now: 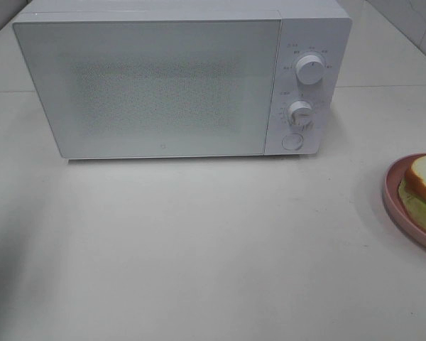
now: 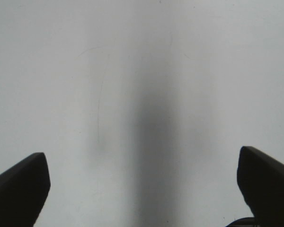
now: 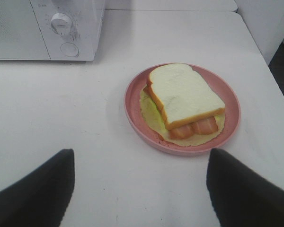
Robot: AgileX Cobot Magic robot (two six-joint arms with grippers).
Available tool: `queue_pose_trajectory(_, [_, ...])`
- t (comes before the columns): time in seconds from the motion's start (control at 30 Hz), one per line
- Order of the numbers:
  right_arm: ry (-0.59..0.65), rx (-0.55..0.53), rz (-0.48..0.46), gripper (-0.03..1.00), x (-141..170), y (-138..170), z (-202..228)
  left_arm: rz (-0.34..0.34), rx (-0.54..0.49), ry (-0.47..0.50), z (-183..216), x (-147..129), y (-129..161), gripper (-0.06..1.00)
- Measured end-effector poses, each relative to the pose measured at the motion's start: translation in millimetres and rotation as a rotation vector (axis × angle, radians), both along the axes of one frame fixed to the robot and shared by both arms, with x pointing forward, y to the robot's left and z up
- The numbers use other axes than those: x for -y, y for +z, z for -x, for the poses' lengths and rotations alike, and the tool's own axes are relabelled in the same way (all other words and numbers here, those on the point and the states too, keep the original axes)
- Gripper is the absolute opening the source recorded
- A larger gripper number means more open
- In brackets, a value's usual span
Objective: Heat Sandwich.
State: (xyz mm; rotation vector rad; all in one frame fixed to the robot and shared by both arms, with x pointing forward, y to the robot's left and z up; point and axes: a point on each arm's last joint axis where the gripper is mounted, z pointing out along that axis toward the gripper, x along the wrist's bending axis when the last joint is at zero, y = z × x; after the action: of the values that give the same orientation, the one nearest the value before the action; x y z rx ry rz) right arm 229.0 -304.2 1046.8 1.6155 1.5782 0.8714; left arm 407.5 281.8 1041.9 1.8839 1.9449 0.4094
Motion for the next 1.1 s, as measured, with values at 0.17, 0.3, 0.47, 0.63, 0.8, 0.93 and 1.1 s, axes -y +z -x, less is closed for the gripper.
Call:
queue_pose_trajectory(0.17, [0.0, 0.0, 0.0, 0.75, 0.0, 0.0, 0.0, 0.016, 0.059, 0.022, 32.2, -3.8, 0.6, 0.99])
queue_pose_trajectory(0.3, [0.0, 0.0, 0.0, 0.75, 0.0, 0.0, 0.0, 0.007, 0.089, 0.023, 57.9, -7.6, -3.6, 0.99])
queue_pose_trajectory(0.47, [0.0, 0.0, 0.0, 0.75, 0.0, 0.0, 0.0, 0.011, 0.125, 0.023, 84.4, -10.5, 0.1, 0.99])
queue_pose_trajectory(0.63, [0.0, 0.0, 0.0, 0.75, 0.0, 0.0, 0.0, -0.005, 0.153, 0.019, 103.9, -13.8, 0.9, 0.99])
queue_pose_trajectory(0.8, [0.0, 0.0, 0.0, 0.75, 0.0, 0.0, 0.0, -0.041, 0.211, -0.055, 112.3, -14.1, 0.9, 0.99])
queue_pose_trajectory(0.93, [0.0, 0.0, 0.0, 0.75, 0.0, 0.0, 0.0, -0.039, 0.217, -0.1, 112.9, -11.7, 1.2, 0.99])
queue_pose_trajectory(1.1, [0.0, 0.0, 0.0, 0.75, 0.0, 0.0, 0.0, -0.038, 0.218, -0.113, 112.9, -11.0, 1.2, 0.99])
